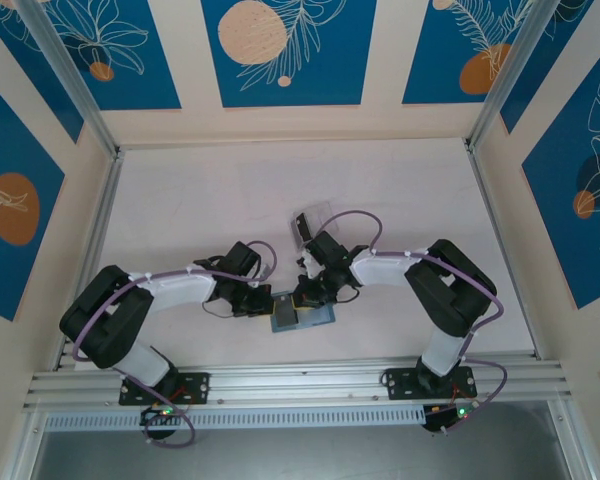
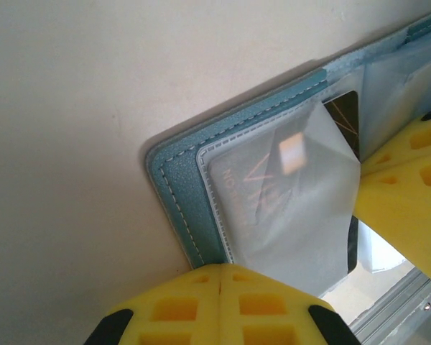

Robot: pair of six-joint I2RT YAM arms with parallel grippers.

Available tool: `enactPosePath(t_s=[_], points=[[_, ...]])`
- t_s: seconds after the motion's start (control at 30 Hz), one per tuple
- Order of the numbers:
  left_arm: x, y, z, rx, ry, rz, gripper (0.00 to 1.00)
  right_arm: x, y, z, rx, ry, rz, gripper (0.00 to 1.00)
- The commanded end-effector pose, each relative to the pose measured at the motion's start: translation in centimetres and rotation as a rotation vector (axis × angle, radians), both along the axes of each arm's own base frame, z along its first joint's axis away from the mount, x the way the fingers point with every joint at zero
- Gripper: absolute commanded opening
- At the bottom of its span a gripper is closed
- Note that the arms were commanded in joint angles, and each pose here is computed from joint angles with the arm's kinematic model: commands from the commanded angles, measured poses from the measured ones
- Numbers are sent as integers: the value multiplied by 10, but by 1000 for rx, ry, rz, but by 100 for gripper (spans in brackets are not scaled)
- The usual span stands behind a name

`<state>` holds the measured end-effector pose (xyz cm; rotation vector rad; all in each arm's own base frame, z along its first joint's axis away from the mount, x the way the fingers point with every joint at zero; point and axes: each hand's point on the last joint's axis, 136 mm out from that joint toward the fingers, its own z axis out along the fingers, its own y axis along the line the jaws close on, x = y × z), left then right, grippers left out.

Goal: Put the credit cards into the card holder
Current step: Insert the credit card into the card slot, then flip over the card slot in the card holder.

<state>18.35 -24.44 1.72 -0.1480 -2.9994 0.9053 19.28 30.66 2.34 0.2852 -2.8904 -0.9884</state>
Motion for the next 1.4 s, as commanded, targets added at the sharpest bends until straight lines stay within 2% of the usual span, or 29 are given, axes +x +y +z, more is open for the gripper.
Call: enactPosePath(t_s=[0.0,0.2,0.33,0.6,0.8,1.13,1.37], points=[[-5,12,-24,71,14,11,3,-1,-14,8,-86,-45,22,16],[-6,13,-28,76,19,14,3,3,-20,20,-120,-88,39,27],[-7,14,-29,76,21,14,3,4,-23,19,-143,-101,51,27],[-8,14,-31,80,26,13,3,24,-66,2,-390,-171,-27,26],[-7,15,-32,83,27,14,3,30,-84,5,-501,-239,-36,29],[-8,15,-34,85,32,19,3,49,-70,27,-557,-399,37,37],[-8,15,-36,84,35,20,3,51,-51,26,-514,-414,94,39]])
